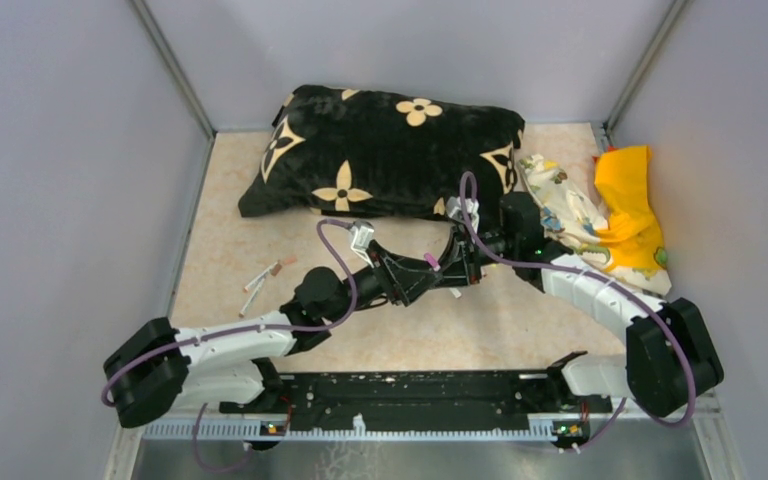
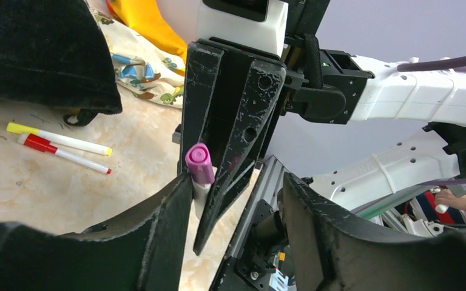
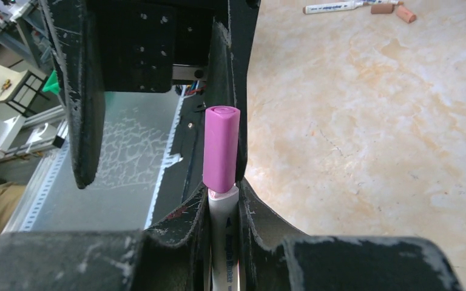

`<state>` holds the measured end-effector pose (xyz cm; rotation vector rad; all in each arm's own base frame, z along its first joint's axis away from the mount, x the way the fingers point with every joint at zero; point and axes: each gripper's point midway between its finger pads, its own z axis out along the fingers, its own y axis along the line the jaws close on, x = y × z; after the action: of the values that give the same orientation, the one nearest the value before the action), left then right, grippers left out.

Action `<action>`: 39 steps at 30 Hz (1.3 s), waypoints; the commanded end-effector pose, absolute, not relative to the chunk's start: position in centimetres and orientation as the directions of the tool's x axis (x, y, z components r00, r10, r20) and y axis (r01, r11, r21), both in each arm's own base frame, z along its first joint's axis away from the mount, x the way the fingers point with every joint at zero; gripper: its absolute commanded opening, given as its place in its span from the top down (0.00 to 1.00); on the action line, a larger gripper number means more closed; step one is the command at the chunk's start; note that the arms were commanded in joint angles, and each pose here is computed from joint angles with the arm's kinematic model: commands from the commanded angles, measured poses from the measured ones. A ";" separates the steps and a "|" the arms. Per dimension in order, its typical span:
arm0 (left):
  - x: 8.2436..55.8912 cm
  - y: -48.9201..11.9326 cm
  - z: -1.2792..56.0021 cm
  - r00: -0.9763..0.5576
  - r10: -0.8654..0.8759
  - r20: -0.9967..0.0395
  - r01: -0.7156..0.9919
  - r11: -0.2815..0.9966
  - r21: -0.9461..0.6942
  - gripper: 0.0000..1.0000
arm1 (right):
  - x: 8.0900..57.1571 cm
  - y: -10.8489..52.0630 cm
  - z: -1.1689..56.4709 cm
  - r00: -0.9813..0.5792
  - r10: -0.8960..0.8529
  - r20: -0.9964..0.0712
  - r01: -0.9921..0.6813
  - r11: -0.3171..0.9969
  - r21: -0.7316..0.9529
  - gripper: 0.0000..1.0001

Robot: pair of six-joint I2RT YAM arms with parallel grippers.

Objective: Insert the pens into the pen caps
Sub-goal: Press the pen cap onto the pen.

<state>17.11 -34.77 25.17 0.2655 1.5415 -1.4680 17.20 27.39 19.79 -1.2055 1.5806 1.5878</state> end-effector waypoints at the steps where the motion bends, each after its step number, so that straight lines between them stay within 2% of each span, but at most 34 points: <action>1: 17.6 -33.9 25.6 -0.479 -0.434 -0.763 0.706 0.326 -0.629 0.35 | 18.7 28.0 22.1 -0.289 -0.137 -0.948 -0.942 -0.135 0.307 1.00; 9: 17.8 -31.4 24.3 -0.444 -0.426 -0.788 0.676 0.418 -0.607 0.31 | 18.3 28.0 22.8 -0.302 -0.124 -0.945 -0.934 -0.160 0.320 1.00; 14: 15.0 -30.9 23.6 -0.400 -0.386 -0.832 0.786 0.322 -0.527 0.31 | 18.2 28.1 23.6 -0.324 -0.101 -0.941 -0.927 -0.164 0.337 1.00; 17: 13.6 -31.1 22.8 -0.386 -0.380 -0.840 0.831 0.253 -0.496 0.25 | 18.5 28.3 23.9 -0.348 -0.085 -0.934 -0.923 -0.145 0.357 1.00; 23: 13.3 -33.3 22.2 -0.354 -0.381 -0.854 0.861 0.223 -0.456 0.23 | 18.8 28.4 24.2 -0.387 -0.054 -0.920 -0.913 -0.117 0.391 1.00; 26: 13.8 -34.6 22.8 -0.330 -0.408 -0.851 0.869 0.220 -0.443 0.27 | 19.0 28.5 24.2 -0.404 -0.044 -0.914 -0.908 -0.105 0.406 1.00; 32: 15.6 -36.7 22.4 -0.344 -0.451 -0.824 0.844 0.237 -0.482 0.40 | 19.1 28.5 24.3 -0.424 -0.027 -0.905 -0.901 -0.095 0.424 1.00; 37: 16.0 -37.6 23.0 -0.350 -0.489 -0.799 0.842 0.208 -0.497 0.45 | 19.0 28.5 24.4 -0.425 -0.024 -0.905 -0.900 -0.097 0.426 1.00; 39: 16.7 -37.6 23.0 -0.345 -0.505 -0.791 0.828 0.234 -0.510 0.47 | 19.0 28.5 24.4 -0.424 -0.024 -0.905 -0.900 -0.099 0.424 1.00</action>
<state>16.02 -37.37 19.74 0.4291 1.4292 -1.3831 18.89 28.47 23.89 -1.0402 1.5204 1.6195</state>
